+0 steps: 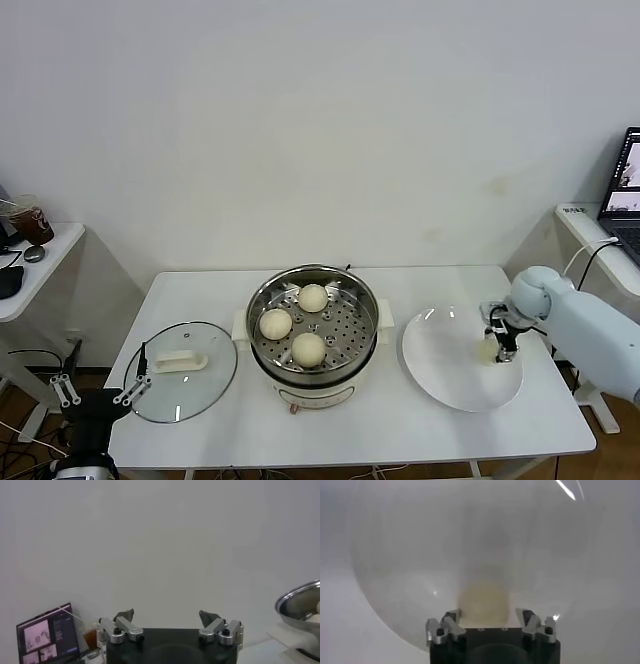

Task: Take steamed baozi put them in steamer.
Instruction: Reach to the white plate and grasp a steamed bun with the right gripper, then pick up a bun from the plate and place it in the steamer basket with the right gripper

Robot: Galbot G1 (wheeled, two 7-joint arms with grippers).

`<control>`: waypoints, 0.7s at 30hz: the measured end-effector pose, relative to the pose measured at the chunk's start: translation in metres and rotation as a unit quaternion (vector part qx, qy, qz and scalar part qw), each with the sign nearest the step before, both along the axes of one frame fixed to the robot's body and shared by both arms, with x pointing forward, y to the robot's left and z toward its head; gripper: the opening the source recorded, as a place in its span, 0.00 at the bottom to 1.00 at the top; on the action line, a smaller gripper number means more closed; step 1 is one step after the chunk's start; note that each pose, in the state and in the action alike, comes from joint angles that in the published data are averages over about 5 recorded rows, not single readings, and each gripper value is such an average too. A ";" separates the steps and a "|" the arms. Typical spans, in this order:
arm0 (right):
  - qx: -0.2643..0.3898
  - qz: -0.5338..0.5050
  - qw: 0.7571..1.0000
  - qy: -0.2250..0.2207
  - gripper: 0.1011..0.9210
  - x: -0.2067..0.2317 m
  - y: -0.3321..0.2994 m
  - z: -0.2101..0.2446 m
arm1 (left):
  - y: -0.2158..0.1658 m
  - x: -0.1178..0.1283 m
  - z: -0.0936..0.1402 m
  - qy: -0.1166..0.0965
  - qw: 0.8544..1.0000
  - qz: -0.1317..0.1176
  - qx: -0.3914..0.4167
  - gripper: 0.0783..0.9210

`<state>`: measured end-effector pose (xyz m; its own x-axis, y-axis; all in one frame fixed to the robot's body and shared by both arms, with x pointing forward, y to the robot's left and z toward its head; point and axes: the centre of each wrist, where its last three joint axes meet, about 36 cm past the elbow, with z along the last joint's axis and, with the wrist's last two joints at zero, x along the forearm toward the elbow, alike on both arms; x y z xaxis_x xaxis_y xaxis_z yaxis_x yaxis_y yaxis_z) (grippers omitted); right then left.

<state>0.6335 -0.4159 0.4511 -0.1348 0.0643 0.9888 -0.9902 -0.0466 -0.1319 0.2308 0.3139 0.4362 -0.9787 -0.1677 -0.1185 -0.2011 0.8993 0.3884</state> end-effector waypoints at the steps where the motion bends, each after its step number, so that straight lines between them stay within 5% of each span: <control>1: 0.000 0.000 1.000 0.001 0.49 0.000 0.000 0.000 | 0.000 0.000 0.000 0.000 1.000 0.000 0.000 0.88; 6: 0.001 -0.002 1.000 0.007 0.39 0.000 0.000 0.001 | 0.000 -0.001 0.000 0.000 1.000 0.000 0.000 0.88; 12: 0.006 -0.002 1.000 0.012 0.39 -0.001 0.001 0.020 | 0.000 0.000 0.001 -0.001 1.000 -0.001 0.000 0.88; 21: 0.036 0.018 0.999 -0.014 0.41 0.004 0.028 0.109 | -0.002 0.003 0.001 -0.001 1.000 -0.012 -0.003 0.88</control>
